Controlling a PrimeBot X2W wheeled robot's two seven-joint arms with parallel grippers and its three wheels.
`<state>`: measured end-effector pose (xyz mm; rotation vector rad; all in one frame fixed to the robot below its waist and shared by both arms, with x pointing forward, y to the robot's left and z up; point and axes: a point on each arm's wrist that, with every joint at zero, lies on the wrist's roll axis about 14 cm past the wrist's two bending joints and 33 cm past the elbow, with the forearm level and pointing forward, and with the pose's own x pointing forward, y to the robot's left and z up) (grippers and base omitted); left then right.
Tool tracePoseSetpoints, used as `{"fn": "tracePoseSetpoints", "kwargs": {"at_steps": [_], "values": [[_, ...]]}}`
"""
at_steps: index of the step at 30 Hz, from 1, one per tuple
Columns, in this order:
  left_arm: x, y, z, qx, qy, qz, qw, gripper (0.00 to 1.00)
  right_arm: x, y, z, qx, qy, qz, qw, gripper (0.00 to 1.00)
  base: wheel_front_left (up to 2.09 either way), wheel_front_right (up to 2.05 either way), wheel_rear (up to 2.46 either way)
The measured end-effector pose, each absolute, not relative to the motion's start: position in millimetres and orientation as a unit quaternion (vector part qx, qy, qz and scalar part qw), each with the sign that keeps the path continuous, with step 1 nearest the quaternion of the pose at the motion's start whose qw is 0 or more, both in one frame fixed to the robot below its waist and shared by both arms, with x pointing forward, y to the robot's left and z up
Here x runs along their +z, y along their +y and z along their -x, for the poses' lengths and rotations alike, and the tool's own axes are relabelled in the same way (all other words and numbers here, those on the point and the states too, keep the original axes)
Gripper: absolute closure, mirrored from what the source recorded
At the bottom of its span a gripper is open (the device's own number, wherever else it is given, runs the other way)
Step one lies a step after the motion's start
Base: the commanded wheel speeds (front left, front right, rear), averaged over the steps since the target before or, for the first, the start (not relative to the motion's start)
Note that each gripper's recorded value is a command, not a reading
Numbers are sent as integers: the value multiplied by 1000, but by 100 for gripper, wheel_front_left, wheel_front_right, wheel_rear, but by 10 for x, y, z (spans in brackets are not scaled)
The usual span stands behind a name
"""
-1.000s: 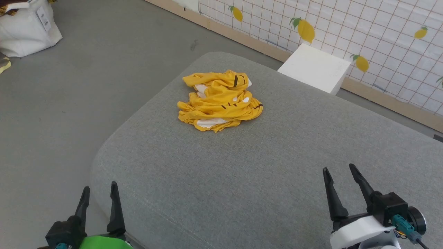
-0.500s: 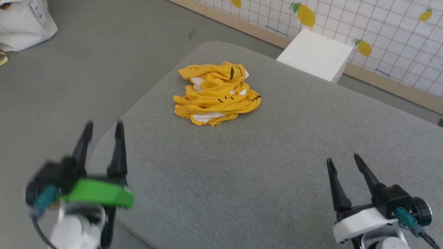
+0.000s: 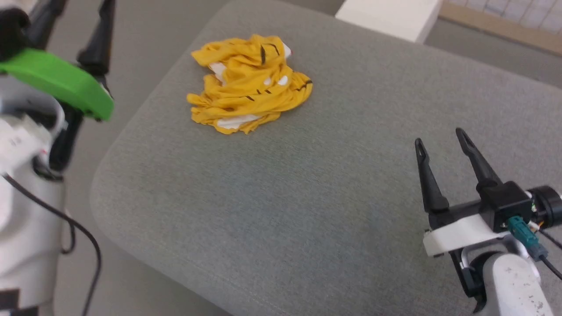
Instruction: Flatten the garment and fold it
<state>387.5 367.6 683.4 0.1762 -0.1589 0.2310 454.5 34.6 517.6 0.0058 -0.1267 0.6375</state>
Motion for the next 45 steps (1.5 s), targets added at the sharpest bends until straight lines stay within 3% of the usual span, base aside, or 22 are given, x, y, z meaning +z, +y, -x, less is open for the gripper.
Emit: {"fn": "tracePoseSetpoints", "kwargs": {"at_steps": [9, 15, 25, 33, 34, 36, 45], "values": [[6206, 3544, -4732, 57, 58, -94, 992, 0, 4968, 111, -4781, 280, -45, -2, 959, 0, 0, 0, 0], [5535, 3383, -5013, 17, 164, -84, 983, 0, 4803, -64, -4902, 257, -30, -3, 966, 0, 0, 0, 0], [4454, 3317, -5038, -1, 352, -41, 935, 0, 4474, -327, -5001, 225, 5, 0, 974, 0, 0, 0, 0], [3856, 3296, -4919, 20, 455, 8, 890, 0, 4297, -527, -5044, 201, 22, 4, 979, 0, 0, 0, 0], [3829, 3281, -4926, 19, 458, 9, 889, 5, 4283, -544, -5045, 199, 24, 5, 980, 0, 0, 0, 0], [3799, 3249, -4970, 14, 455, 9, 890, 100, 4259, -584, -5049, 194, 27, 6, 981, 0, 0, 0, 0], [4181, 3220, -5205, 7, 362, 18, 932, 100, 4392, -670, -5031, 183, 11, 0, 983, 0, 0, 0, 0]]}}
